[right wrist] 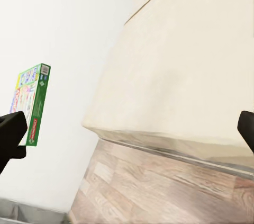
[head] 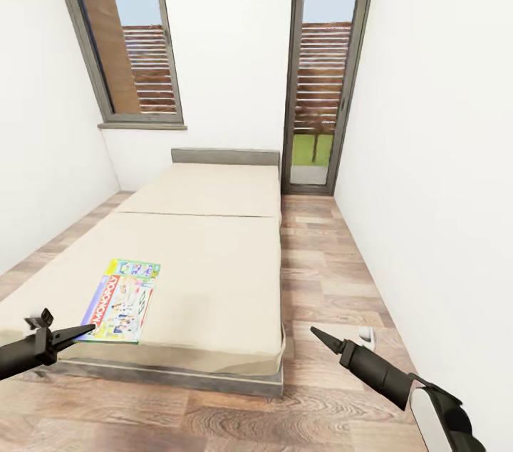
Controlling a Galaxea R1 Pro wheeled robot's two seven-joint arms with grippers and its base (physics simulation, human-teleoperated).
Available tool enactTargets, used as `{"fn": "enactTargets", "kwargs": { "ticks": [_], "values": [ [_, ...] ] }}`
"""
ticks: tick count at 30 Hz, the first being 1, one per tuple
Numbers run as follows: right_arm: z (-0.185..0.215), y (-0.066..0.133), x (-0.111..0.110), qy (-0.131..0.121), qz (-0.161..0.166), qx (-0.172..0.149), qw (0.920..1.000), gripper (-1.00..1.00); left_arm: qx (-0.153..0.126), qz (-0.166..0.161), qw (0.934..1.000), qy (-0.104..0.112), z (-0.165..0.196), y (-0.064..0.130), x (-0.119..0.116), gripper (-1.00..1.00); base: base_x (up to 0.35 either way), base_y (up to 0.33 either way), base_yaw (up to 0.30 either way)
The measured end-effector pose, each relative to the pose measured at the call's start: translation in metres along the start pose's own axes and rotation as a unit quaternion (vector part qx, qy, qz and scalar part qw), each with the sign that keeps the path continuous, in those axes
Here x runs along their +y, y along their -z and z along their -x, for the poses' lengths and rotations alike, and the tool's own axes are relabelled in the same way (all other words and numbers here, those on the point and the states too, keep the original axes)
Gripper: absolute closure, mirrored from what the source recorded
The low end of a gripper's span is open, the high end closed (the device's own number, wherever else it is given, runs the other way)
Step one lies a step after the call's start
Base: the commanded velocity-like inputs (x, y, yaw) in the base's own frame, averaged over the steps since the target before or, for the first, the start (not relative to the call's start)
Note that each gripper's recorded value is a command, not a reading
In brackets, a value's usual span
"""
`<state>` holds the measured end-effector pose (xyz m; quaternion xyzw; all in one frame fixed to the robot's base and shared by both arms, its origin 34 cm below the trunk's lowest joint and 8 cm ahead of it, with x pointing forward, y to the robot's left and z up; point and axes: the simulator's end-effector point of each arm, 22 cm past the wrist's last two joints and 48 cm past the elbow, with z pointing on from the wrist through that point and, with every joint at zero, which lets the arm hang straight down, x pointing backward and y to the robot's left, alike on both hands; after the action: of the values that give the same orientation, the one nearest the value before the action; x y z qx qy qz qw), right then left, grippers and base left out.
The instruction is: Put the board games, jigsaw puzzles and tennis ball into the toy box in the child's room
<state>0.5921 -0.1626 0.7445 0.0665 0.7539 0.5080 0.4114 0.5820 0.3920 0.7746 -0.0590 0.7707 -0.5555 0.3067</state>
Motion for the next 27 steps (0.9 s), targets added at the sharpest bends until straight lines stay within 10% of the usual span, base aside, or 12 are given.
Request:
{"fn": "enactTargets", "kwargs": {
  "ticks": [27],
  "values": [
    [0.026, 0.005, 0.033, -0.006, -0.007, 0.013, 0.9999, -1.0, -0.001, 0.004, 1.0, 0.007, 0.024, 0.008, -0.038, 1.0, -0.004, 0.0, 0.282]
  ]
}}
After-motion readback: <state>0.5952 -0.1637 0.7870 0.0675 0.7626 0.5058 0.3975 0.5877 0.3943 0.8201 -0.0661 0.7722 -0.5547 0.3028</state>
